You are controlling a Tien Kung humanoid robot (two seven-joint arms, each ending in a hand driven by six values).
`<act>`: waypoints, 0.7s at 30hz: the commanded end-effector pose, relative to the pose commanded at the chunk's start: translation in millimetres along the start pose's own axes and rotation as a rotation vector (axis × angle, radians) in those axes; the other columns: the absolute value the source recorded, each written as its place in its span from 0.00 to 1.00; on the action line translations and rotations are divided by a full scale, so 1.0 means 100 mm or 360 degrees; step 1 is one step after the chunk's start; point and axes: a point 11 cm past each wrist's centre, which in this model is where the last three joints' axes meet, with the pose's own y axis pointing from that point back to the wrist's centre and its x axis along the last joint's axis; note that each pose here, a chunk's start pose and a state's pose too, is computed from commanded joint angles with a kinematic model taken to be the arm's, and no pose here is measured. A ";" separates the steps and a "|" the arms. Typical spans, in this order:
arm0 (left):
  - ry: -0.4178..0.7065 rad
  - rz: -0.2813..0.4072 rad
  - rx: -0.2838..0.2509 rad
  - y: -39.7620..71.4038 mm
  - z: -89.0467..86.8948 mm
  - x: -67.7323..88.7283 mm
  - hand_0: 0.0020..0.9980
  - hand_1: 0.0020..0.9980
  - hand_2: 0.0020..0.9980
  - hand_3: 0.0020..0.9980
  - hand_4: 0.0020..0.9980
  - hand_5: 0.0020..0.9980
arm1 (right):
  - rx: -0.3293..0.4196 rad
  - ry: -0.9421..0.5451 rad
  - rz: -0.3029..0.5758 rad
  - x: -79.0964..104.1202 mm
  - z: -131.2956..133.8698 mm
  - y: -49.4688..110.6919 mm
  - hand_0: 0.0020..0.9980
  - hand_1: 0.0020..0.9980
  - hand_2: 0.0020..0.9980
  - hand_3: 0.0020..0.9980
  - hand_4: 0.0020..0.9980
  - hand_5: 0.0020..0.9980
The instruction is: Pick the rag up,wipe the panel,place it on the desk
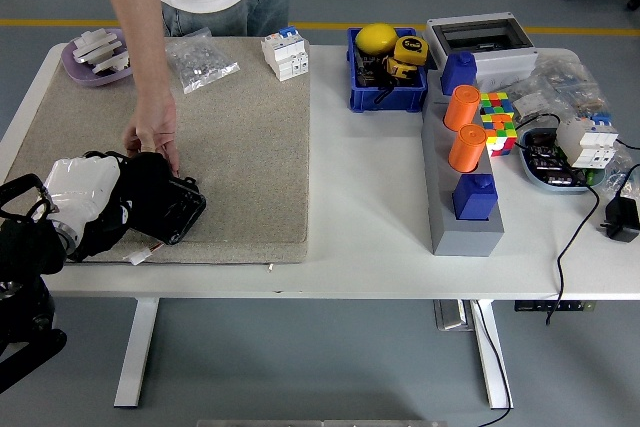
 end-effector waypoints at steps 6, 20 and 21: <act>0.0021 -0.0048 -0.0129 0.11 0.26 -0.07 0.24 0.21 0.51 0.55 0.52 0.00 | 0.0007 -0.0001 0.0002 0.00 -0.01 0.00 0.81 0.68 0.70 0.66 0.99 0.78; 0.0070 -0.0064 -0.0227 0.21 0.48 -0.10 0.24 0.21 0.51 0.55 0.54 0.02 | 0.0004 0.0008 0.0001 0.00 0.00 0.00 0.81 0.68 0.70 0.66 0.99 0.78; 0.0076 -0.0061 -0.0213 0.20 0.45 -0.09 0.24 0.21 0.51 0.55 0.54 0.02 | 0.0004 0.0007 0.0002 0.00 0.00 0.00 0.81 0.68 0.70 0.66 0.99 0.78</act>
